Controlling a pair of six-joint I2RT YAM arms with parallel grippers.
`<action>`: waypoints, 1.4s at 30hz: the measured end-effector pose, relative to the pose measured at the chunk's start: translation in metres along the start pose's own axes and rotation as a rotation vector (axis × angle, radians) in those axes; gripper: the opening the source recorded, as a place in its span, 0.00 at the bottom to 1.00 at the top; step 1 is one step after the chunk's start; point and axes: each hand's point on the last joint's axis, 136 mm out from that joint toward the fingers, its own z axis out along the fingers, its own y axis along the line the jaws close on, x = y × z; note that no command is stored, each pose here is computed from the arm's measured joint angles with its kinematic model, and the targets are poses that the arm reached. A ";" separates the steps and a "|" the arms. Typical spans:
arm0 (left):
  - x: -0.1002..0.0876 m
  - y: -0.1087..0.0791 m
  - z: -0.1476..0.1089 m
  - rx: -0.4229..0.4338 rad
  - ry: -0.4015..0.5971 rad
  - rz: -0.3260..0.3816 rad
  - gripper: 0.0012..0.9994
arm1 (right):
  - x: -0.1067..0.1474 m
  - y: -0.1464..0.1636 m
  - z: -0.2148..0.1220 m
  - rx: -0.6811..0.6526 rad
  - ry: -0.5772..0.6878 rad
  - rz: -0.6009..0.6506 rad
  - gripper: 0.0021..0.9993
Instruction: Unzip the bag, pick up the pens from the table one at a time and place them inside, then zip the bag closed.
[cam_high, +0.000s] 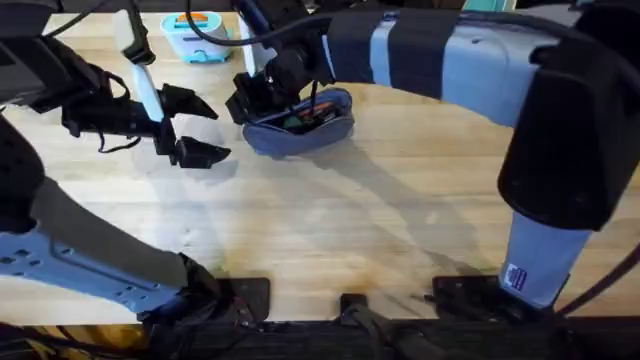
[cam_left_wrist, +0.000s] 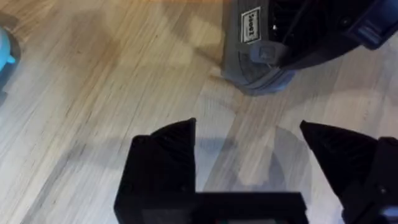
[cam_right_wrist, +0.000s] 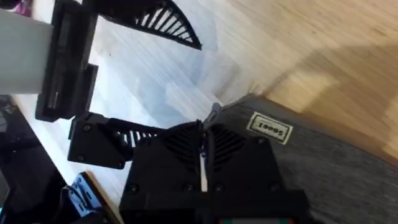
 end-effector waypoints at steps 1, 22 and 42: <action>0.000 0.000 0.000 -0.001 0.000 0.002 0.99 | 0.000 0.000 0.000 0.000 -0.001 0.000 0.05; 0.001 0.001 0.000 -0.004 0.003 0.005 0.99 | -0.012 -0.020 -0.018 -0.114 0.002 0.045 0.03; -0.046 -0.022 0.053 0.145 -0.091 0.137 0.96 | -0.012 -0.019 -0.020 -0.124 -0.005 -0.096 0.03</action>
